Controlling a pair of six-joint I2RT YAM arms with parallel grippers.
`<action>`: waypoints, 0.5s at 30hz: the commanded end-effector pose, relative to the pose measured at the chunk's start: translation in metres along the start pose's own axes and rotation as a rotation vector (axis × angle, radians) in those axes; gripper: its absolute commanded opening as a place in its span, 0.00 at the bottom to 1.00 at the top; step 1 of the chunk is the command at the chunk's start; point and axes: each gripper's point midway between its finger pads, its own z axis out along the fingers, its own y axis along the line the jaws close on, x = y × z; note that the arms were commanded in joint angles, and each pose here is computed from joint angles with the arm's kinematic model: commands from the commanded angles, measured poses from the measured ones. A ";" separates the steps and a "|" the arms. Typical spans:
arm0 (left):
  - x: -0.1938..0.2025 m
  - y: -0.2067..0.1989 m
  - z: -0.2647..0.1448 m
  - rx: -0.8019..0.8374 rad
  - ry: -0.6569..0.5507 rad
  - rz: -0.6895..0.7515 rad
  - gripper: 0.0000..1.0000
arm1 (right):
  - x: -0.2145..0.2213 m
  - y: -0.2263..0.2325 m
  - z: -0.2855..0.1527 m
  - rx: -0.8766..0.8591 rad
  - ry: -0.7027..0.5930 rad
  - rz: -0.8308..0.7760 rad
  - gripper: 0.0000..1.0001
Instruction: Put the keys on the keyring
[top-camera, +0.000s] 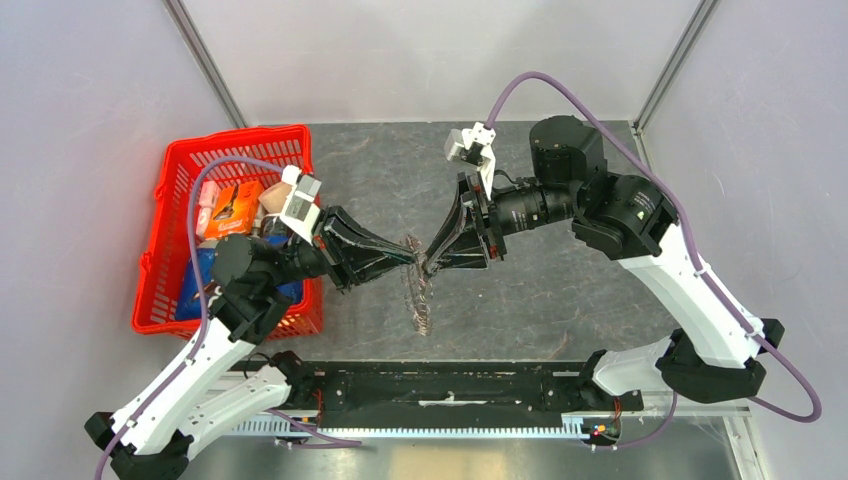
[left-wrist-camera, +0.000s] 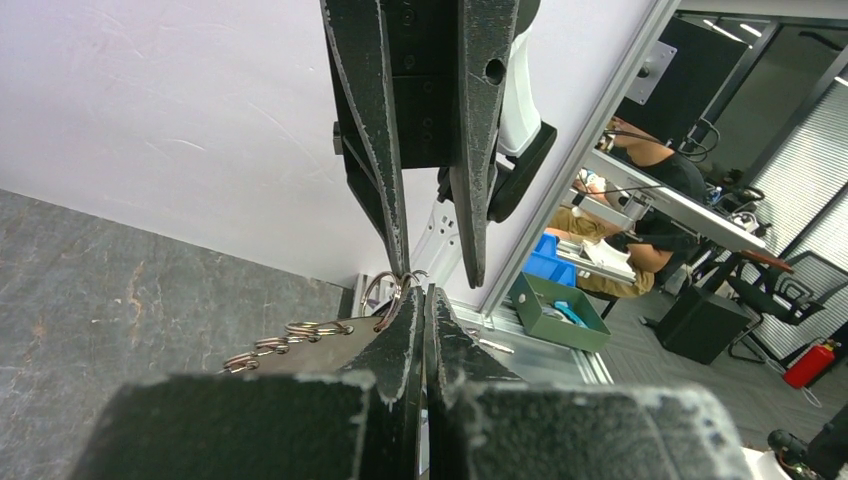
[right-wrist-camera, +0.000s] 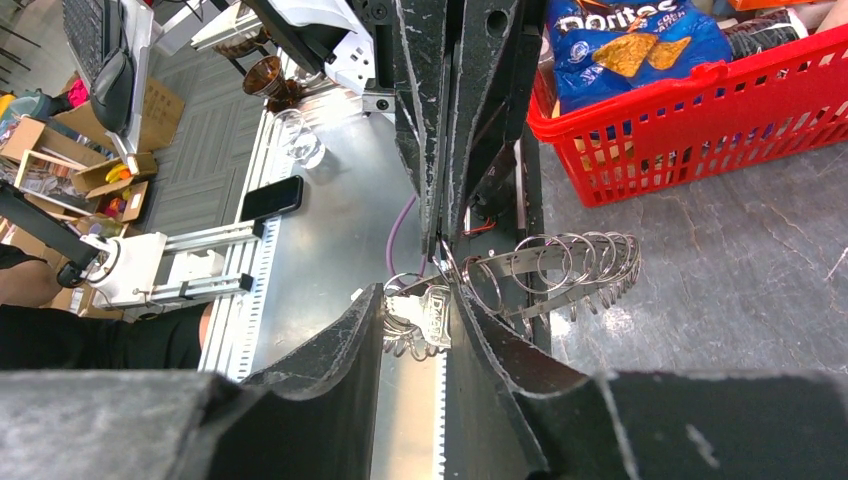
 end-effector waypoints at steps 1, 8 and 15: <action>-0.014 -0.014 0.001 0.053 -0.049 0.022 0.02 | -0.007 0.003 0.002 -0.026 -0.026 -0.029 0.37; -0.013 -0.014 0.002 0.058 -0.050 0.015 0.02 | -0.008 -0.001 0.004 -0.014 -0.036 -0.050 0.36; -0.013 -0.014 0.002 0.065 -0.051 0.011 0.02 | -0.012 -0.002 0.003 -0.002 -0.048 -0.073 0.36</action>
